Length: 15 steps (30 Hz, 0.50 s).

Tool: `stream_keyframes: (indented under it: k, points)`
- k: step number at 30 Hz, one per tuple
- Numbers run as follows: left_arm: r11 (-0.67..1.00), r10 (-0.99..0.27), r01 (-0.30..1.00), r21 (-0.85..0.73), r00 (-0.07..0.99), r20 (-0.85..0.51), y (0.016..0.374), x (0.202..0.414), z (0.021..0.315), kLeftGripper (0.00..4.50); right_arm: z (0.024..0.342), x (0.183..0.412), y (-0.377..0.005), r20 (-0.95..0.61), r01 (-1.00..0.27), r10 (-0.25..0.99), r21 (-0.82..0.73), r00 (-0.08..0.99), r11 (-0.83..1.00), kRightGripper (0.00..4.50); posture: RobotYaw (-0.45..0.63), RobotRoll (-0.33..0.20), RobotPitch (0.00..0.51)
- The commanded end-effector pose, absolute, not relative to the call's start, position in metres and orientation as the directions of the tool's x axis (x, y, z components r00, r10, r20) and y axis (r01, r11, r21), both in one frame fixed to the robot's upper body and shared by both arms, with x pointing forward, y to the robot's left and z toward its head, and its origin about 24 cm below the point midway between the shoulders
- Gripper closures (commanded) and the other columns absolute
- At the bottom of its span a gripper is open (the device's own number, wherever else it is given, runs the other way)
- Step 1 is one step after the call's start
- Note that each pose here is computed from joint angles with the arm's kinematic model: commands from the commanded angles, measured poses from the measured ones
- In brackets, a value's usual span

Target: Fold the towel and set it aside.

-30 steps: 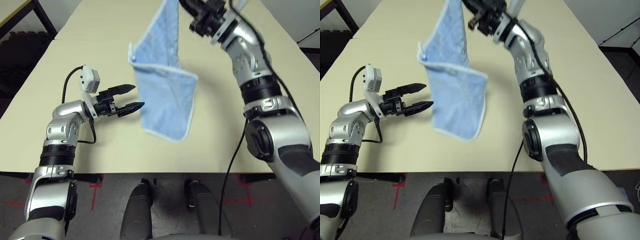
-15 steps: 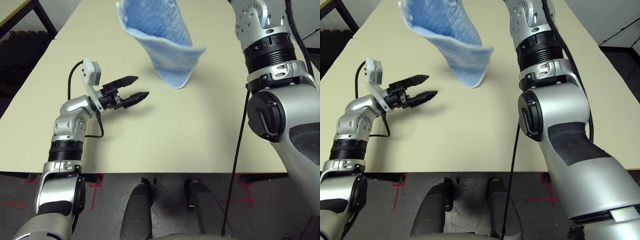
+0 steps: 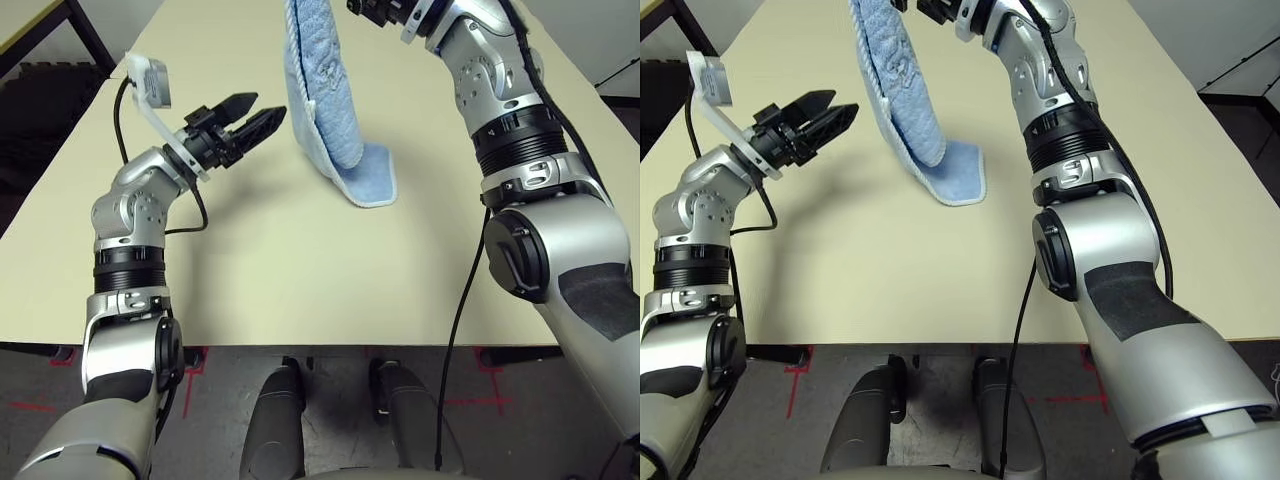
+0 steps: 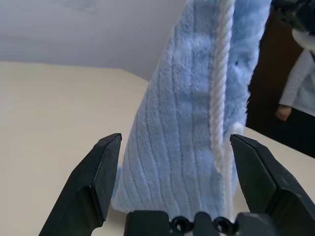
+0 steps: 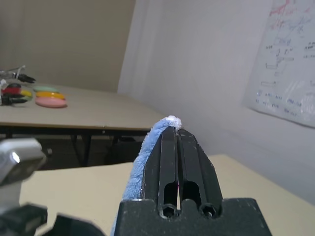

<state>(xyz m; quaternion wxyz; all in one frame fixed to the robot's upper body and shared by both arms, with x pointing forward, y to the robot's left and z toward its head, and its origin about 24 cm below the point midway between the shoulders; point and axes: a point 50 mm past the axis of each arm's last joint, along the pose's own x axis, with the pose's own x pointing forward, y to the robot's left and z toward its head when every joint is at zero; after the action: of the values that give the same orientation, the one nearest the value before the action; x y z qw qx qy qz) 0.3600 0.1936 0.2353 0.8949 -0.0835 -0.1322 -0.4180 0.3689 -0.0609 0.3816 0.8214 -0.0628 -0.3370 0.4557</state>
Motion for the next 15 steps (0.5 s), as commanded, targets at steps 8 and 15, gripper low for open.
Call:
stream_keyframes:
  k: [8,15]
  points:
    - [0.609,-0.703,0.786,-0.106,0.597,0.385,0.16,0.371,0.252,0.0,0.396,0.37,-0.065,0.512,-0.705,0.766,-0.37,0.388,0.605,4.47,0.05,0.0,0.172]
    - [0.619,-0.696,0.771,-0.148,0.626,0.353,0.145,0.374,0.255,0.0,0.394,0.373,-0.065,0.514,-0.703,0.752,-0.346,0.413,0.621,4.47,0.06,0.0,0.177]
